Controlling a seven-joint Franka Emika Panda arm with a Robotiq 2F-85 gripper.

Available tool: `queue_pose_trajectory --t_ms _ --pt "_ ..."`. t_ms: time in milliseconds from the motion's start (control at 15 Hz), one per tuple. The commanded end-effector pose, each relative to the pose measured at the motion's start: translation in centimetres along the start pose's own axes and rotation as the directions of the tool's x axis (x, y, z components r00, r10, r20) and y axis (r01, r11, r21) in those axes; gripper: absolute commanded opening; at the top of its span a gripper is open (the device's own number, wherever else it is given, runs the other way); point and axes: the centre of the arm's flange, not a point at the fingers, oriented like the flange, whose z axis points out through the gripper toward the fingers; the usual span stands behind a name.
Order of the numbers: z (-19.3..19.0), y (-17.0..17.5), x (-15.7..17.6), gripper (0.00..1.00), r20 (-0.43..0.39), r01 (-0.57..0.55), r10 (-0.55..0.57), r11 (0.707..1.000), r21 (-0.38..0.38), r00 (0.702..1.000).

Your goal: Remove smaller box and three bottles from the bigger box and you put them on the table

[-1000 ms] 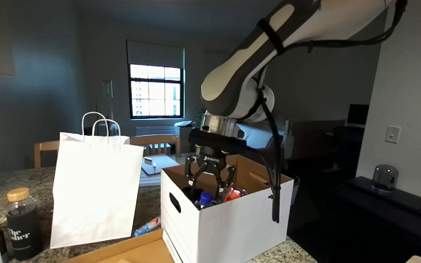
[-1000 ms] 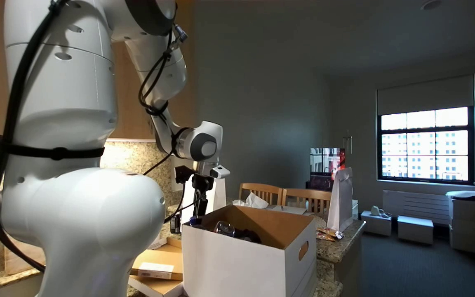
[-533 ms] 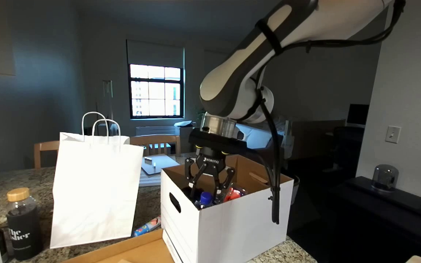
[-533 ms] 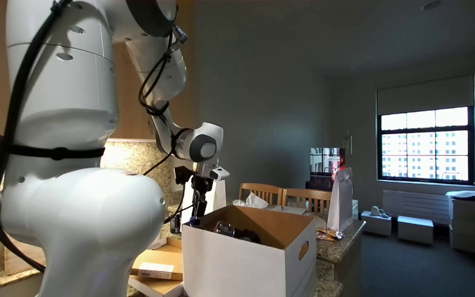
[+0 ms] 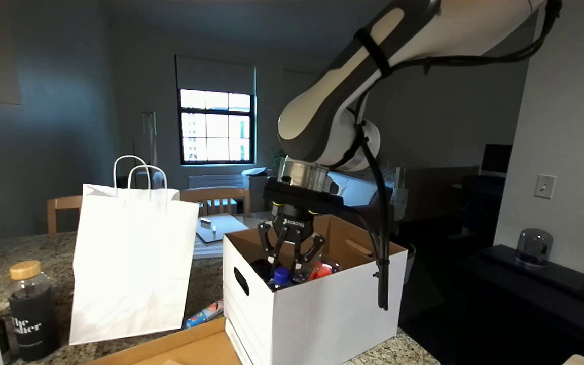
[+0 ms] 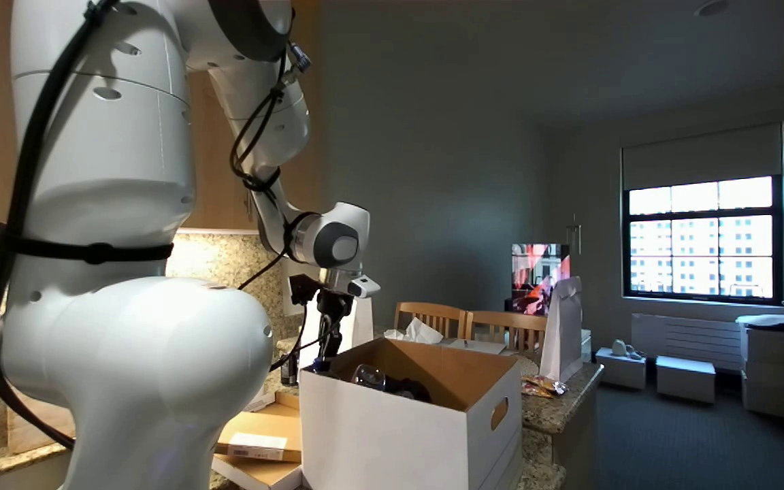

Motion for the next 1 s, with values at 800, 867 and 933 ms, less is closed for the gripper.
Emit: queue_pose_trajectory --t_ms 800,867,933 --pt "-10.4 -2.9 -8.0 0.14 -0.115 0.158 -0.180 0.971 -0.180 0.977" --pt "-11.7 -3.1 -8.2 0.14 -0.114 0.174 -0.199 0.965 -0.196 0.973" --pt "-13.1 -3.2 -8.3 0.14 -0.112 0.189 -0.217 0.958 -0.216 0.970"
